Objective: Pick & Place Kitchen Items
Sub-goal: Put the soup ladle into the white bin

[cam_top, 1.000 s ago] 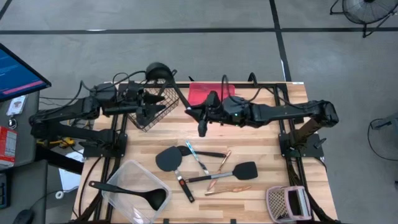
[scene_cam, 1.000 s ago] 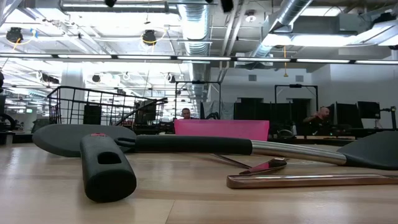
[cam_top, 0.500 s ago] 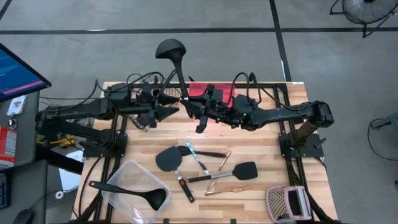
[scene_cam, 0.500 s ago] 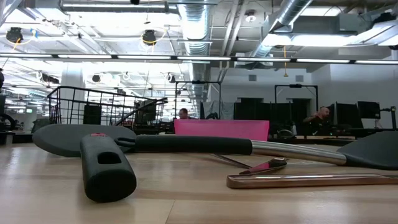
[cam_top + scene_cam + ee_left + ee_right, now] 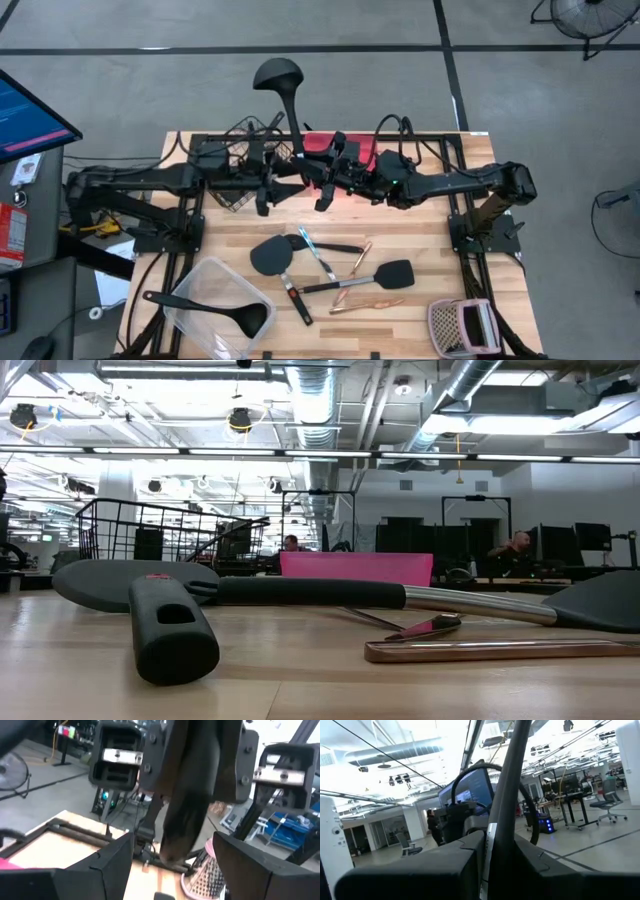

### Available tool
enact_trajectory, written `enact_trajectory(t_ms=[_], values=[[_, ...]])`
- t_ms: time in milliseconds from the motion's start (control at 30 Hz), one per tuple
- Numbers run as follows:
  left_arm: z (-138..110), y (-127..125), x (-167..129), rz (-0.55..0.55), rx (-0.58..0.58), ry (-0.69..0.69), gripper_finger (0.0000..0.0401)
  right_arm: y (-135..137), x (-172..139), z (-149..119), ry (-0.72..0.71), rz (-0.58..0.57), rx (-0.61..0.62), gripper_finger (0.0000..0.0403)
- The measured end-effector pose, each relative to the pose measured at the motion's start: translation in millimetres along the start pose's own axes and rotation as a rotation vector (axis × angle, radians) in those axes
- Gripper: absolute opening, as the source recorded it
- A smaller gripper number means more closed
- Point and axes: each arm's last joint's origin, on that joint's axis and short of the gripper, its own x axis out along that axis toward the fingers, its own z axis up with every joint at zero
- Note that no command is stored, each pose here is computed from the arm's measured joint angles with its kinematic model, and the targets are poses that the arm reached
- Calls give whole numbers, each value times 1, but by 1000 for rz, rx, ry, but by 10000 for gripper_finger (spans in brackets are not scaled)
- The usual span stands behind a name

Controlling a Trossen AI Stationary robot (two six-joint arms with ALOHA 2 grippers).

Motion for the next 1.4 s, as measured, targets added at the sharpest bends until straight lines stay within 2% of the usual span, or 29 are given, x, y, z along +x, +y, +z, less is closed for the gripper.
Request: enact_trajectory(t_ms=[267,433,600,800,1000,1200,1400], values=[[0,0,10,-20,43,-58,254,-1,-1,-5,17,-2,-1,62],[-6,2,18,-26,45,-42,243,0,-2,-5,20,1,18,62],[-10,4,22,-42,41,-14,184,0,-2,-7,37,19,21,62],[-8,3,19,-51,43,-21,67,1,-2,-8,57,58,72,71],[-8,0,11,-44,11,27,68,2,-2,-10,85,65,57,76],[-11,-8,-13,-38,-67,166,68,2,-14,-2,290,89,-55,98],[-4,-16,-47,-24,-158,222,68,-6,-40,6,577,43,-167,167]])
